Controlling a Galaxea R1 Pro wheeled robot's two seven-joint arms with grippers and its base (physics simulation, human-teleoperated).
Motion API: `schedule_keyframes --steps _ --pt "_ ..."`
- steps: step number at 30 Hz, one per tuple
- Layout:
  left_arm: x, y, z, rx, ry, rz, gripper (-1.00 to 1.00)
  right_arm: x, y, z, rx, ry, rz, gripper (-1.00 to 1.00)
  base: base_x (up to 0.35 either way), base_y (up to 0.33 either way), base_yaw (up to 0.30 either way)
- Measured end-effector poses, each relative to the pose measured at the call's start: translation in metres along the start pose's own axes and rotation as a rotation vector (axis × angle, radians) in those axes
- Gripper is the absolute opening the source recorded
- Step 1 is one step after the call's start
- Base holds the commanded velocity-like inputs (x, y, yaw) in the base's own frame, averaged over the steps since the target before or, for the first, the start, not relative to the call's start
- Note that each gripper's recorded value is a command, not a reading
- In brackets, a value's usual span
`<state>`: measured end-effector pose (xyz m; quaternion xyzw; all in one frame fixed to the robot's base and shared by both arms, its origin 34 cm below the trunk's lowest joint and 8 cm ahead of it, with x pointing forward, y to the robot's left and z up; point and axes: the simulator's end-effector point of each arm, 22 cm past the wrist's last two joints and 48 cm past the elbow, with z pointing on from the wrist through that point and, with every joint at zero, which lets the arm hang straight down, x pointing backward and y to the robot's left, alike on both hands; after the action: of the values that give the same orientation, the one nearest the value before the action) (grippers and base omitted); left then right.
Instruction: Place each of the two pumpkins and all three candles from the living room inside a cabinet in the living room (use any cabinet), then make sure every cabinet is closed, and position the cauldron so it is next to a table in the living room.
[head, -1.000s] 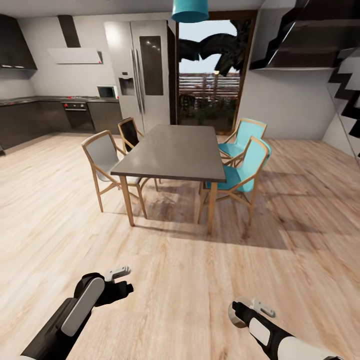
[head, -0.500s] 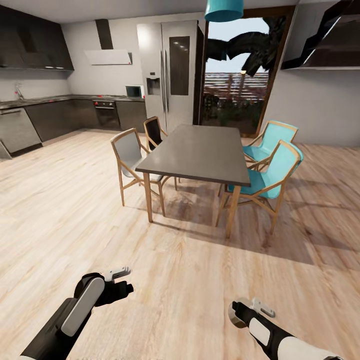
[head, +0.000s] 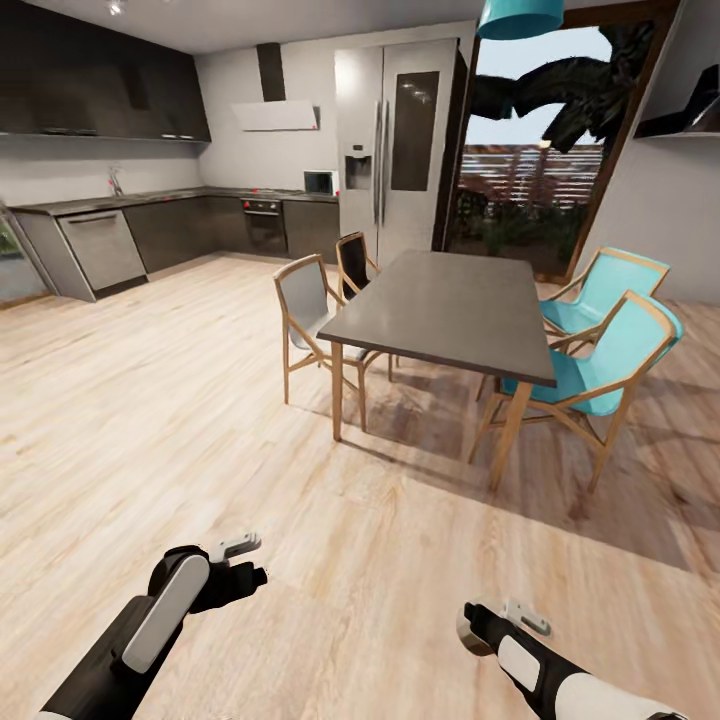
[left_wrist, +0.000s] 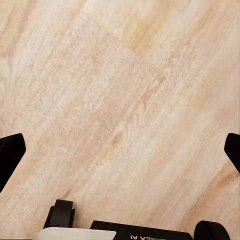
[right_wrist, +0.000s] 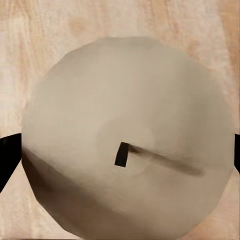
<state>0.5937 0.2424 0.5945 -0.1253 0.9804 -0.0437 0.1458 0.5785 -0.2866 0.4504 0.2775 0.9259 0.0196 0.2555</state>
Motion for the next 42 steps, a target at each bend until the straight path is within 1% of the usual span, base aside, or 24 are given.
schedule_keyframes --steps 42 --pt "-0.0001 0.0002 0.0000 -0.001 0.000 0.000 1.00 0.0006 0.0002 0.0000 0.000 0.001 0.000 -1.00 0.000 0.000 0.285"
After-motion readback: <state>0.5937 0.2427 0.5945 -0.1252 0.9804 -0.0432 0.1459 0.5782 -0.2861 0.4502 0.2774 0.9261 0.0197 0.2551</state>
